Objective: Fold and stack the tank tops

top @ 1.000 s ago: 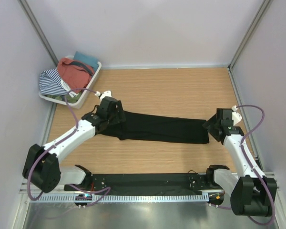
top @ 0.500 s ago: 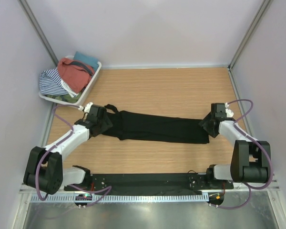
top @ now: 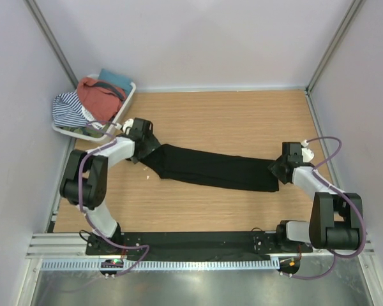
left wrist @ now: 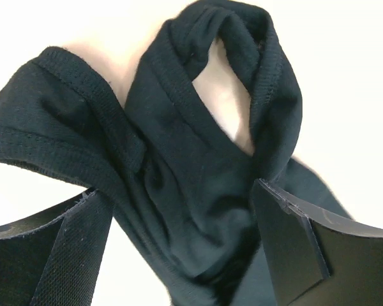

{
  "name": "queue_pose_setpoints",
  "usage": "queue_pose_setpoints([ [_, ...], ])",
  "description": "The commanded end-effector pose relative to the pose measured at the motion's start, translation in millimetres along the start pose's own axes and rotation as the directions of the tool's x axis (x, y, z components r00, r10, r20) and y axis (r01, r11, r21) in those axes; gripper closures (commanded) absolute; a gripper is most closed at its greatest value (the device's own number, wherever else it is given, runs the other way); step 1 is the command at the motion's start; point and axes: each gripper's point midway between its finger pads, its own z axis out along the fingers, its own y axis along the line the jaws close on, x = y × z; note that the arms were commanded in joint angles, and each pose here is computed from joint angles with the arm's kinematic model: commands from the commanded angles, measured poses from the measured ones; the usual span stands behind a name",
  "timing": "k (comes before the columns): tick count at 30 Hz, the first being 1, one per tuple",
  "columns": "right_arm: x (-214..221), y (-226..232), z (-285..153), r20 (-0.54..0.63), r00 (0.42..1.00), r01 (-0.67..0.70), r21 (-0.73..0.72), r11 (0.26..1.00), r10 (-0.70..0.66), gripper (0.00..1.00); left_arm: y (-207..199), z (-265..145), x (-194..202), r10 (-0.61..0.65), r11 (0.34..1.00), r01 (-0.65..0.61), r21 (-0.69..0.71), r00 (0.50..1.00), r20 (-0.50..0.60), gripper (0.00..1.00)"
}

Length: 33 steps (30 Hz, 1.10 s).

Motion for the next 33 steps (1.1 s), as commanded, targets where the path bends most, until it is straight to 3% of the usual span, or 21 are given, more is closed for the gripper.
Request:
queue_pose_setpoints([
  [1,34.2,-23.4,-3.0,-0.09,0.996,0.016,0.06,0.998,-0.01,0.53,-27.6,15.5,-26.6,-0.04,0.999,0.04,0.012,0.999,0.034,0.12],
  [3,40.7,-25.8,-6.0,-0.106,0.994,0.031,0.053,0.998,-0.025,0.61,-31.4,31.1,-22.2,-0.042,0.999,0.042,-0.003,0.999,0.006,0.14],
  [4,40.1,-23.7,-9.1,-0.101,0.995,0.033,0.036,0.999,-0.029,0.73,-41.5,32.6,-29.5,-0.048,0.999,0.048,0.016,0.999,0.016,0.16],
  [6,50.2,-23.8,-12.9,-0.132,0.99,0.041,0.014,0.999,-0.039,0.87,-59.8,44.4,-30.9,-0.037,0.997,0.037,0.061,0.999,-0.006,0.28],
  [7,53.7,-22.2,-16.2,-0.142,0.989,0.043,-0.002,0.999,-0.043,0.88,-68.4,48.5,-32.6,-0.03,0.996,0.03,0.08,0.999,-0.011,0.42],
  [10,66.6,-9.4,-27.2,-0.167,0.983,0.067,-0.052,0.996,-0.075,0.88,-95.4,67.5,-45.7,0.001,0.994,0.0,0.111,1.0,-0.014,0.63],
  [12,74.0,-5.0,-31.8,-0.163,0.981,0.095,-0.058,0.994,-0.104,0.88,-100.6,90.0,-36.0,0.03,0.995,-0.024,0.093,0.997,-0.069,0.7],
  [13,87.3,1.1,-37.0,-0.18,0.975,0.117,-0.073,0.99,-0.129,0.88,-131.4,85.6,-50.3,0.041,0.984,-0.028,0.174,0.997,-0.069,0.79],
  [17,129.3,18.2,-54.3,-0.242,0.954,0.149,-0.135,0.98,-0.179,0.89,-175.7,111.7,-55.3,0.032,0.967,-0.004,0.254,0.994,-0.106,0.97],
  [18,139.2,22.9,-60.1,-0.255,0.948,0.154,-0.155,0.976,-0.19,0.9,-202.4,104.5,-70.5,0.019,0.945,0.014,0.327,0.995,-0.095,0.98],
  [20,166.3,37.7,-80.5,-0.276,0.932,0.178,-0.221,0.959,-0.237,0.91,-218.6,127.4,-56.4,0.009,0.93,0.047,0.366,0.989,-0.15,1.0],
  [21,174.2,43.3,-87.9,-0.279,0.928,0.182,-0.244,0.953,-0.248,0.91,-245.7,119.3,-74.3,-0.003,0.9,0.054,0.432,0.993,-0.117,1.0],
  [22,180.1,50.6,-96.1,-0.272,0.926,0.189,-0.269,0.944,-0.263,0.91,-250.3,135.1,-60.3,0.005,0.894,0.064,0.444,0.988,-0.153,1.0],
  [26,235.2,78.0,-136.1,-0.321,0.861,0.238,-0.431,0.871,-0.394,0.9,-291.7,132.8,-69.5,-0.043,0.838,0.108,0.534,0.99,-0.134,1.0],
  [28,265.8,92.0,-152.6,-0.365,0.794,0.262,-0.515,0.816,-0.486,0.88,-307.4,123.0,-76.9,-0.08,0.803,0.136,0.58,0.989,-0.121,0.98],
  [31,288.1,107.3,-167.1,-0.333,0.723,0.347,-0.583,0.735,-0.605,0.77,-313.4,116.1,-82.3,-0.1,0.779,0.144,0.61,0.989,-0.106,0.96],
  [32,293.6,109.3,-172.3,-0.326,0.698,0.368,-0.6,0.71,-0.637,0.63,-313.7,111.5,-86.7,-0.097,0.779,0.131,0.613,0.991,-0.089,0.96],
  [33,297.6,116.2,-182.8,-0.295,0.678,0.386,-0.636,0.667,-0.674,0.56,-314.3,108.4,-90.3,-0.095,0.78,0.121,0.614,0.993,-0.075,0.95],
])
